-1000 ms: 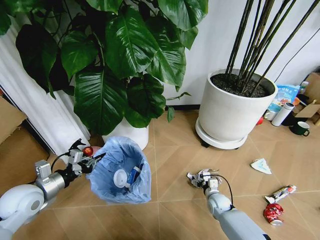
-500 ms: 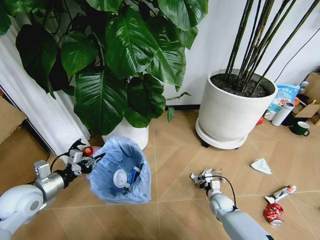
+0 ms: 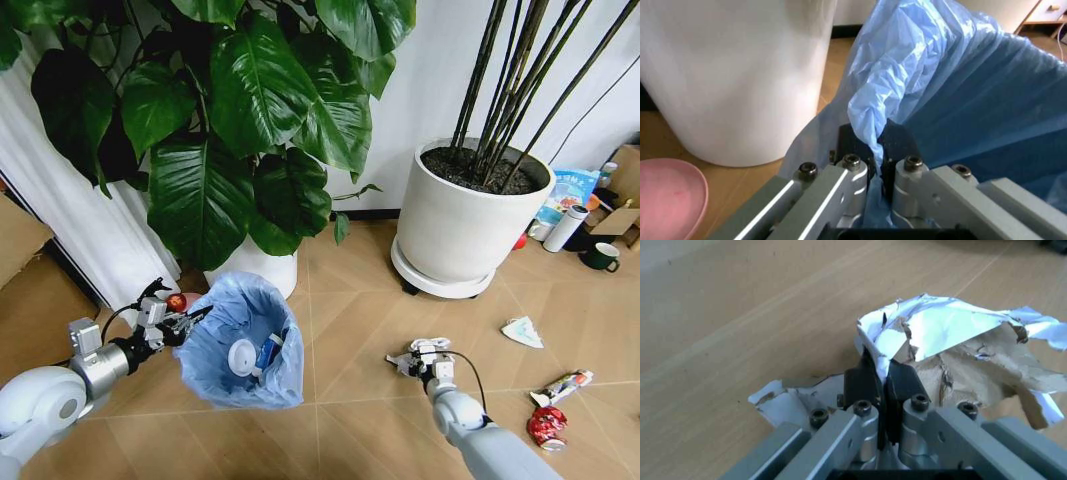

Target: Pick up the trash bin and place the garbage on the floor into it.

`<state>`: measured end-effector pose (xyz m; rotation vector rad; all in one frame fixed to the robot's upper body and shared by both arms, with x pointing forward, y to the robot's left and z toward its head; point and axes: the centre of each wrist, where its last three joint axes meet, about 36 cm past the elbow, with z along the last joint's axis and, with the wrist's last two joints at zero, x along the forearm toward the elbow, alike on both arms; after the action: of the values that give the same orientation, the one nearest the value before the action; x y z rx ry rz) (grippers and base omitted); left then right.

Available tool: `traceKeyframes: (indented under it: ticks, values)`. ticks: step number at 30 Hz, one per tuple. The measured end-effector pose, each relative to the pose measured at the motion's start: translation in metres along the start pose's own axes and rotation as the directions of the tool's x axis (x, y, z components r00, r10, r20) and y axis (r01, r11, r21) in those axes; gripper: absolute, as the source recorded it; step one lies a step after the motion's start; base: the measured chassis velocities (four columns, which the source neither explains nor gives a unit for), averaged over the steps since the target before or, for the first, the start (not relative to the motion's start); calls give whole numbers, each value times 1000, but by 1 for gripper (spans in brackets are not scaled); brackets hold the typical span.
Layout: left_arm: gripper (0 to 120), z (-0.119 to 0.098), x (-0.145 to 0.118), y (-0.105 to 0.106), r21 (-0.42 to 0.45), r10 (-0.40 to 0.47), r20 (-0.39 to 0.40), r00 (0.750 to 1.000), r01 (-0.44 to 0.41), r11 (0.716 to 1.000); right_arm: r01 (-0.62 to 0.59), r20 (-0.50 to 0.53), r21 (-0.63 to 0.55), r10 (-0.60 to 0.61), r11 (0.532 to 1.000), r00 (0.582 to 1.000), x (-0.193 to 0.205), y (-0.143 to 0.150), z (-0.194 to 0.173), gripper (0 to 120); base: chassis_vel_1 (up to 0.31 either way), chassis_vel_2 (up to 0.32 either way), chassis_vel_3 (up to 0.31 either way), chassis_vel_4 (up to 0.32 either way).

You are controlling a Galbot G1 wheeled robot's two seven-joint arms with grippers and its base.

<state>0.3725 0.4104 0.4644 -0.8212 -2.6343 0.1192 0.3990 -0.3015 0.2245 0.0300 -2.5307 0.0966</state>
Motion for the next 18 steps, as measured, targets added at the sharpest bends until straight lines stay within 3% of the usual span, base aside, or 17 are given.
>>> traceKeyframes:
  ticks: [8, 18]
  values:
    - [0, 0, -7, 6, 6, 16, -5, 1000, -16, 1000, 19, 92, 26, -21, 999, 995, 40, -16, -30, 0, 0, 0, 0, 0]
    - [0, -1, -39, 8, 24, 49, 23, 999, -49, 999, 104, 274, 111, -131, 988, 953, 104, -11, -83, 0, 0, 0, 0, 0]
